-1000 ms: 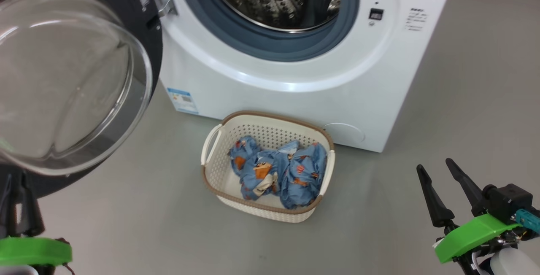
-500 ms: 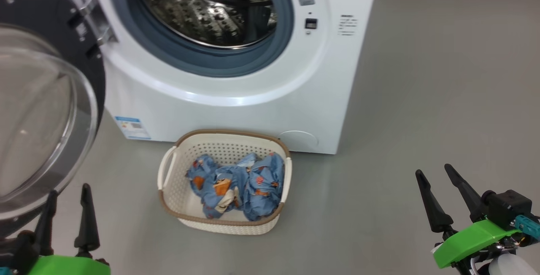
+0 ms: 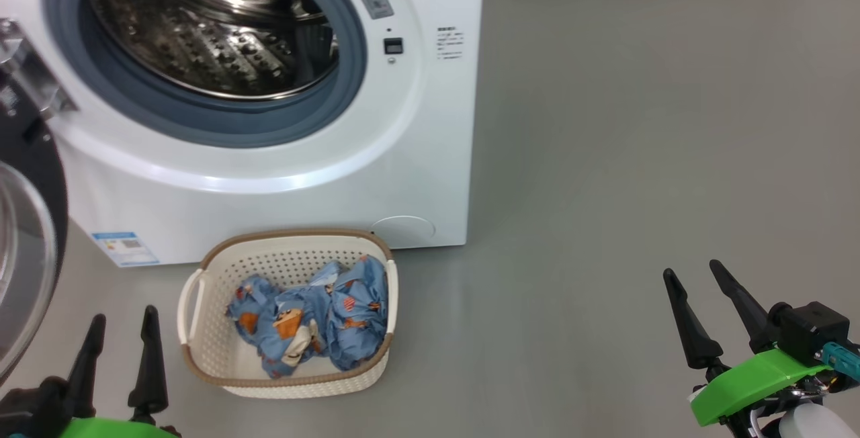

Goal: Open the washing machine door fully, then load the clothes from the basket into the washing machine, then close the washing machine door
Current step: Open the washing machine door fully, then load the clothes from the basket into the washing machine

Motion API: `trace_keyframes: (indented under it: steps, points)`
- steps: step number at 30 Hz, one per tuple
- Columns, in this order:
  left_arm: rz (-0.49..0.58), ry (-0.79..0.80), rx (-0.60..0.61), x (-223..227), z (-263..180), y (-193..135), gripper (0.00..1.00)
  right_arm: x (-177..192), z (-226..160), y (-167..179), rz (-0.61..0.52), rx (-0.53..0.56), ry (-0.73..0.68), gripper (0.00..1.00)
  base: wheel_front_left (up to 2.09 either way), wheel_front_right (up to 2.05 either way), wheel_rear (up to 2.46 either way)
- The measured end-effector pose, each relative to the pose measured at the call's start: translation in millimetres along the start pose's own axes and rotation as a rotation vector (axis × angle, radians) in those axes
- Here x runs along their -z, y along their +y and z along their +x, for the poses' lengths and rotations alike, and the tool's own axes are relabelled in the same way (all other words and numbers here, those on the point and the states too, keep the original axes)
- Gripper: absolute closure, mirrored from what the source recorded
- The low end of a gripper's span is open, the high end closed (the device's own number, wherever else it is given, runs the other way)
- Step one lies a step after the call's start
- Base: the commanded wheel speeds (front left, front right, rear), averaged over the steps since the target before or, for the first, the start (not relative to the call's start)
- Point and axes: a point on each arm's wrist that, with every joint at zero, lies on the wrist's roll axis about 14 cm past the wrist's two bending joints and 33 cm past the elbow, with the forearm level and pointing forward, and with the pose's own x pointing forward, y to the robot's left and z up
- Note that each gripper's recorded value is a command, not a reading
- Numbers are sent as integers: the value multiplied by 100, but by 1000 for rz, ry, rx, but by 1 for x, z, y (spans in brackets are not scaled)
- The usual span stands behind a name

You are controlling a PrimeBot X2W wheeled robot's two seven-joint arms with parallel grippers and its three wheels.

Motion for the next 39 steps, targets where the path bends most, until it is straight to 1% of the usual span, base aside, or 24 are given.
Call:
trace_keyframes:
  steps: [13,31,39]
  points:
    - [0,48,98,17,10,-33,0,-4,-19,-23,0,78,-15,0,0,0,0]
    - [4,41,110,16,13,-35,0,-2,-17,-25,8,87,-11,0,0,-1,1]
    - [0,57,118,20,14,-36,0,3,-15,-25,13,86,2,0,38,-104,66]
